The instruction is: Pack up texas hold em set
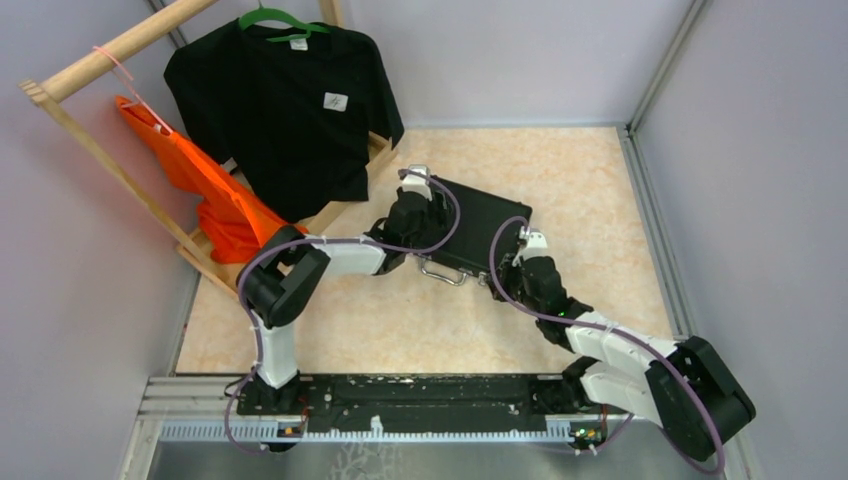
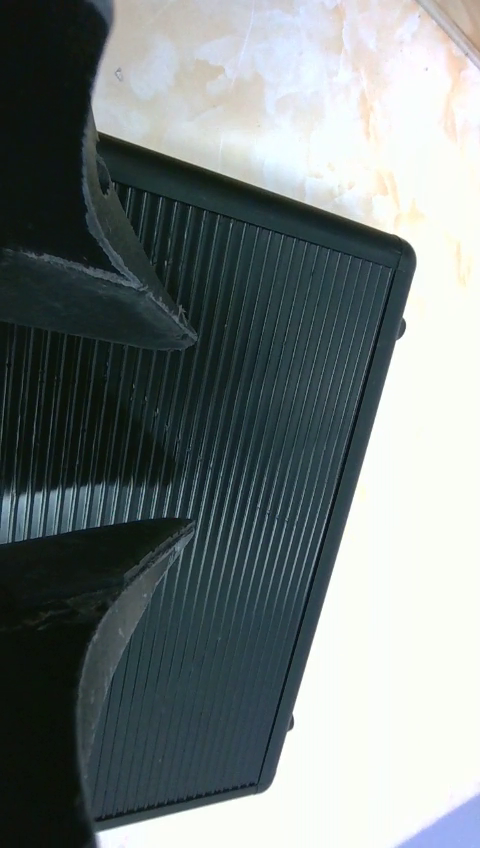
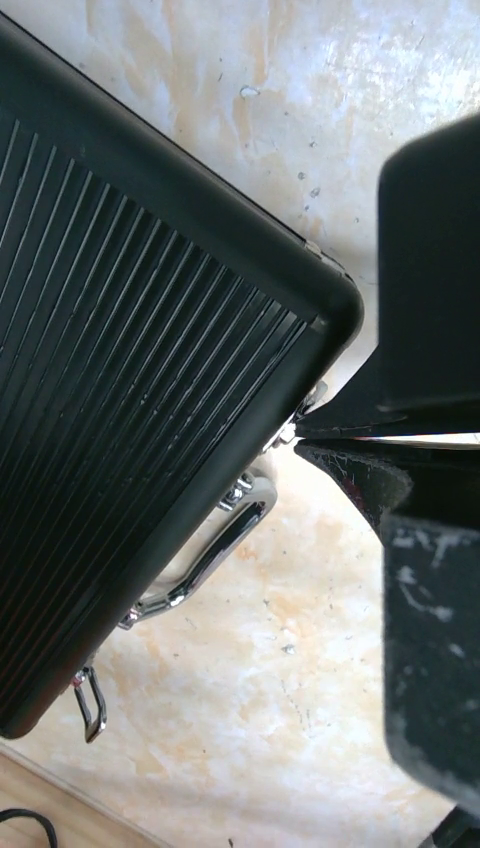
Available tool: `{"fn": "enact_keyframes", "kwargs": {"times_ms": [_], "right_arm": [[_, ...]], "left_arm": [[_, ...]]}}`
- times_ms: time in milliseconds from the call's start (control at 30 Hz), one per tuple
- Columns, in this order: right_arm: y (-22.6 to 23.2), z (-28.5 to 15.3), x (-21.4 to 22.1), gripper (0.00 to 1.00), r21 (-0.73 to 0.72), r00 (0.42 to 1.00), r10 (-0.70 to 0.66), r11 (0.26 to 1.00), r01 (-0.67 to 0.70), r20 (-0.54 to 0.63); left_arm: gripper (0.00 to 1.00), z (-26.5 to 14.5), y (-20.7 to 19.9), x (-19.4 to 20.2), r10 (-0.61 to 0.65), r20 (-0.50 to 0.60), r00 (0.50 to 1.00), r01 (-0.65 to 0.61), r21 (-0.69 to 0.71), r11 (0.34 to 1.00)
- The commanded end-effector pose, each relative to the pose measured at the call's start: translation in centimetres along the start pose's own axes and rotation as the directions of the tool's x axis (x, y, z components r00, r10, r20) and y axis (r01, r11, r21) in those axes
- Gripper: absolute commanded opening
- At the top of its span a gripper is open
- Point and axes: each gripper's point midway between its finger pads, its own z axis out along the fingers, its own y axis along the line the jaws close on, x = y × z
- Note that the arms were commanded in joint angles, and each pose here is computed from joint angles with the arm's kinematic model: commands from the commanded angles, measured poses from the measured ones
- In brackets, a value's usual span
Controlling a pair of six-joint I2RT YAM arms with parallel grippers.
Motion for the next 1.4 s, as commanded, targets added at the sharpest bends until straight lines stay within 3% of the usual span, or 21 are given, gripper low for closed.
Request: {"fn": "enact_keyframes", "kwargs": {"times_ms": [0,467,867,1000,1167,1367], "right_arm": [[2.0,0.2,-2.8,0.0,-0.078,0.995,0.027,0.997,-0.02,0.093],[1.7,1.3,2.2,0.0,-0.033,0.998,-0.053,0.998,0.052,-0.034],[-2.2,3.2,1.1,0.0,0.29,0.989,-0.15,0.947,0.14,0.011],[-0.7,3.2,1.2,0.0,0.245,0.988,-0.153,0.959,0.14,0.035],[4.5,2.1,-0.3,0.0,0.08,0.979,-0.19,0.979,0.185,0.069],[7.3,1.8,-2.7,0.0,0.002,0.977,-0.175,0.984,0.176,0.121]], "left_arm": [[0.69,-1.3,3.6,6.1,-0.013,-0.186,0.982,0.002,-0.055,0.998],[0.69,-2.3,4.6,7.5,-0.052,-0.203,0.978,0.04,-0.063,0.997],[0.69,-2.7,4.9,7.9,-0.066,-0.204,0.977,0.055,-0.061,0.997],[0.69,-2.8,5.0,7.7,-0.069,-0.2,0.977,0.058,-0.062,0.996],[0.69,-4.6,4.9,5.1,-0.088,-0.125,0.988,0.084,-0.042,0.996],[0.58,-9.1,5.9,3.7,-0.121,-0.09,0.989,0.117,-0.041,0.992]]}}
